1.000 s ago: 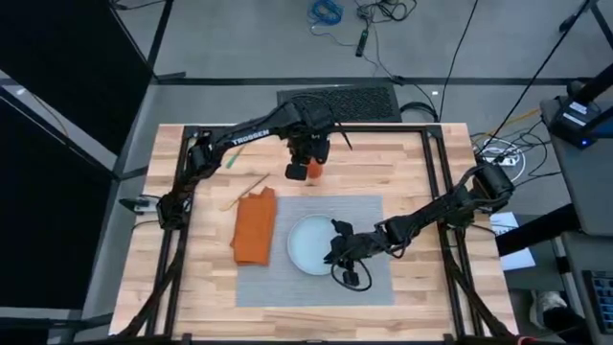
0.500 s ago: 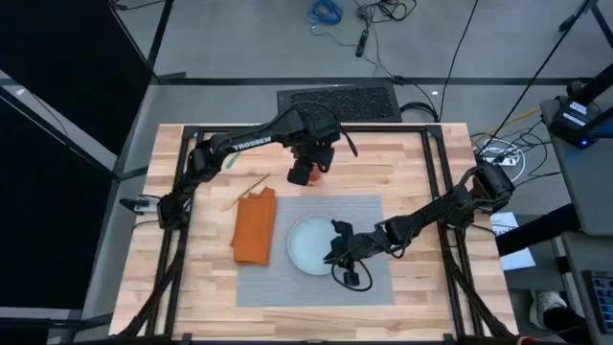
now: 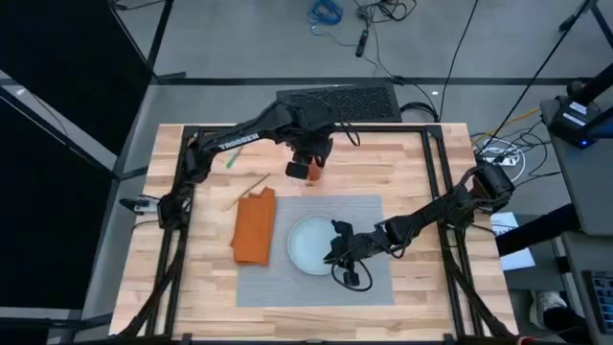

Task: Set table place
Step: Put the orange cup on the top right of the table

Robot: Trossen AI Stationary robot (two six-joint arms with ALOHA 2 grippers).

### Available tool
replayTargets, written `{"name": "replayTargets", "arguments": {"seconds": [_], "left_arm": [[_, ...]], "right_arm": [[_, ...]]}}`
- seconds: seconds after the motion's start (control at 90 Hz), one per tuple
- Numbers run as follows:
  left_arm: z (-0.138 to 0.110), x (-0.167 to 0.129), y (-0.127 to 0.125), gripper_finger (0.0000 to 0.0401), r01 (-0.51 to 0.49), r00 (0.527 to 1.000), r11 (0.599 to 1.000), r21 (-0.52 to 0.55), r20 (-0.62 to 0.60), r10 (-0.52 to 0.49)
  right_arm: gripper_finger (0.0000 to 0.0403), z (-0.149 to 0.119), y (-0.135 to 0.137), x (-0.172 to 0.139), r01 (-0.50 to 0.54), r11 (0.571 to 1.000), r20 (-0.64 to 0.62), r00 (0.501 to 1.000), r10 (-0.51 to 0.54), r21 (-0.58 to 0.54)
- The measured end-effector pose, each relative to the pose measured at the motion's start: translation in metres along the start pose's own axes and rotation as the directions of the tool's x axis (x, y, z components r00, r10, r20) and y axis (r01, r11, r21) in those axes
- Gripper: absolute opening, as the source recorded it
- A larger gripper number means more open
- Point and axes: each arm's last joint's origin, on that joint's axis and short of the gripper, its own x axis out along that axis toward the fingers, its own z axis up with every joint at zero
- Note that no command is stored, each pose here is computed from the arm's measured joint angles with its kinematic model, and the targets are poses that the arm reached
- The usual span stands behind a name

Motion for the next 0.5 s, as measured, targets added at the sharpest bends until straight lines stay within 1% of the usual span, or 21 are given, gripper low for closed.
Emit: {"name": "replayTargets", "arguments": {"seconds": [0.1,0.222,0.3,0.4,0.444,0.5], "left_arm": [[-0.003,-0.025,-0.003,0.0105,-0.066,0.998,0.998,-0.001,0.019,0.066],[-0.011,-0.048,-0.008,0.0105,-0.101,0.995,0.993,-0.066,0.015,0.102],[-0.018,-0.061,-0.013,0.0105,-0.09,0.996,0.988,-0.122,0.004,0.091],[-0.027,-0.077,-0.02,0.0105,-0.078,0.997,0.975,-0.207,-0.008,0.078],[-0.029,-0.082,-0.024,0.0105,-0.063,0.998,0.969,-0.24,-0.016,0.06],[-0.03,-0.088,-0.028,0.0105,-0.051,0.998,0.955,-0.293,0.005,0.055]], "right_arm": [[0.0027,0.006,-0.001,-0.006,-0.003,1.0,0.024,1.0,0.003,-0.015],[0.0027,0.021,-0.003,-0.024,-0.009,0.999,0.086,0.996,0.012,-0.042],[0.0027,0.035,-0.008,-0.045,0.001,0.999,0.135,0.991,0.007,-0.054],[0.0027,0.049,-0.02,-0.077,0.036,0.998,0.174,0.984,-0.027,-0.045],[0.0027,0.054,-0.027,-0.092,0.061,0.998,0.17,0.984,-0.055,-0.028],[0.0027,0.061,-0.038,-0.11,0.101,0.995,0.135,0.986,-0.102,0.012]]}}
